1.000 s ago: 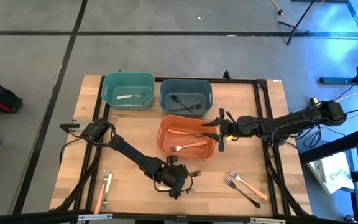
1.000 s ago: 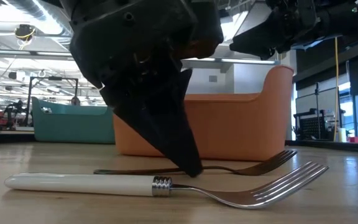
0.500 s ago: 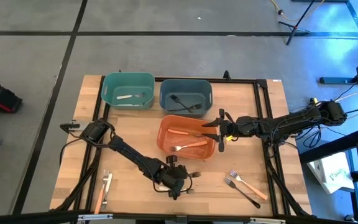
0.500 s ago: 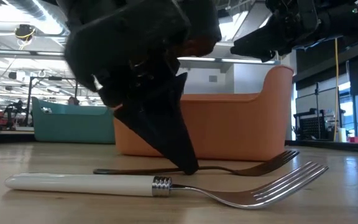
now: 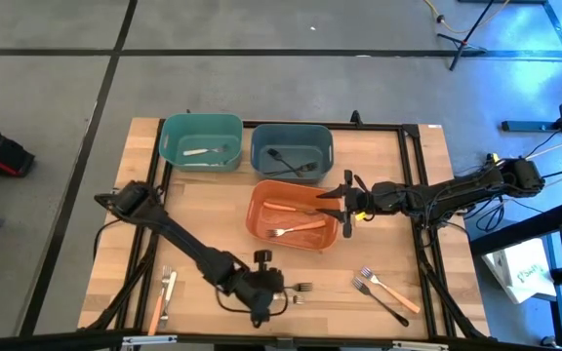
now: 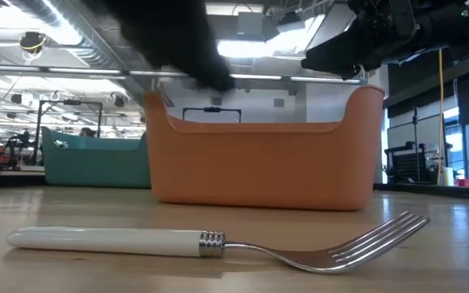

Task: Sort silverware by color (type)
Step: Put the black fork into the blue bin

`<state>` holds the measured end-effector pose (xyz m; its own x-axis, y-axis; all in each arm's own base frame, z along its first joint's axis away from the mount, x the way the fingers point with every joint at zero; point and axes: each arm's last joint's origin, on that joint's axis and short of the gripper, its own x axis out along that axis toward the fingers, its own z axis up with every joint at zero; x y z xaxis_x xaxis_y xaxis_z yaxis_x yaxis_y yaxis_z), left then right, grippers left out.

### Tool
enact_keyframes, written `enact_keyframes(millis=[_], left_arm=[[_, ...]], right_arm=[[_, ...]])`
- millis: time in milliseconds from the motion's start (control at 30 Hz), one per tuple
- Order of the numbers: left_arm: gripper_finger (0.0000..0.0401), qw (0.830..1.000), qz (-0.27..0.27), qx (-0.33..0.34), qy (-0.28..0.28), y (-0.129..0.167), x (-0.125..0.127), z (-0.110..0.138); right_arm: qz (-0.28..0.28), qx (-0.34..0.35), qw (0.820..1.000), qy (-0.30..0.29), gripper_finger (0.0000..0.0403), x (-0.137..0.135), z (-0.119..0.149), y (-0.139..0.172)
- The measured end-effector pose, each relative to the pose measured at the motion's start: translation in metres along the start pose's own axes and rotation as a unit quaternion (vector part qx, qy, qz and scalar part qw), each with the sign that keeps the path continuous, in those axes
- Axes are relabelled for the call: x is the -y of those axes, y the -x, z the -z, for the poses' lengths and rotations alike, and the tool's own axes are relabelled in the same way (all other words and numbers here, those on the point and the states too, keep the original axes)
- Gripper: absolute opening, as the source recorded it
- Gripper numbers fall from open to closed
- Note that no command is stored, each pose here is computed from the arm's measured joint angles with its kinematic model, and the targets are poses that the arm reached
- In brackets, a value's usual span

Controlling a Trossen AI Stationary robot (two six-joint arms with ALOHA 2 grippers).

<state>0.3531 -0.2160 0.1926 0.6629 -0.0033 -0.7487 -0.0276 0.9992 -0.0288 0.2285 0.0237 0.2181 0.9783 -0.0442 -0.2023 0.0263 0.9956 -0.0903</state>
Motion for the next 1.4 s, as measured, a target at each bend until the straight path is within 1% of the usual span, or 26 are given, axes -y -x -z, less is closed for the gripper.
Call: enact_keyframes(millis=[200, 333, 433, 567, 667, 767, 833, 933, 1067, 1133, 1267, 1400], left_arm=[[0.0015, 0.998, -0.014, 0.061, -0.026, 0.042, 0.004, -0.014], [0.0015, 0.994, -0.028, 0.097, -0.039, 0.064, -0.002, -0.025], [0.0015, 0.992, -0.038, 0.113, -0.049, 0.075, -0.007, -0.031], [0.0015, 0.990, -0.043, 0.119, -0.066, 0.085, -0.014, -0.036], [0.0015, 0.988, -0.058, 0.118, -0.082, 0.091, -0.021, -0.038], [0.0015, 0.986, -0.071, 0.117, -0.098, 0.097, -0.030, -0.042], [0.0015, 0.983, -0.079, 0.119, -0.111, 0.100, -0.038, -0.047], [0.0015, 0.981, -0.087, 0.110, -0.131, 0.101, -0.053, -0.052], [0.0015, 0.979, -0.092, 0.090, -0.156, 0.097, -0.078, -0.061], [0.0015, 0.978, -0.099, 0.082, -0.163, 0.093, -0.093, -0.065], [0.0015, 0.979, -0.101, 0.070, -0.164, 0.086, -0.124, -0.074], [0.0015, 0.978, -0.094, 0.058, -0.175, 0.080, -0.155, -0.080]], right_arm=[[0.005, 0.011, 1.000, 0.000, 0.0161, 0.000, -0.005, -0.001], [0.004, 0.000, 1.000, 0.002, 0.0161, 0.001, -0.011, -0.002], [0.004, -0.013, 1.000, 0.004, 0.0161, 0.001, -0.015, -0.003], [0.004, -0.013, 1.000, 0.024, 0.0161, 0.001, -0.022, -0.004], [0.012, -0.005, 0.999, 0.032, 0.0161, 0.002, -0.028, -0.004], [0.049, -0.004, 0.998, 0.045, 0.0161, 0.004, -0.030, -0.004], [0.089, -0.009, 0.994, 0.056, 0.0161, 0.006, -0.030, -0.004], [0.169, -0.022, 0.983, 0.076, 0.0161, 0.011, -0.029, -0.003], [0.248, -0.036, 0.963, 0.093, 0.0161, 0.015, -0.029, -0.001], [0.274, -0.040, 0.955, 0.108, 0.0161, 0.016, -0.030, 0.000], [0.305, -0.045, 0.941, 0.135, 0.0161, 0.024, -0.033, 0.000], [0.332, -0.052, 0.933, 0.130, 0.0161, 0.037, -0.032, 0.000]])
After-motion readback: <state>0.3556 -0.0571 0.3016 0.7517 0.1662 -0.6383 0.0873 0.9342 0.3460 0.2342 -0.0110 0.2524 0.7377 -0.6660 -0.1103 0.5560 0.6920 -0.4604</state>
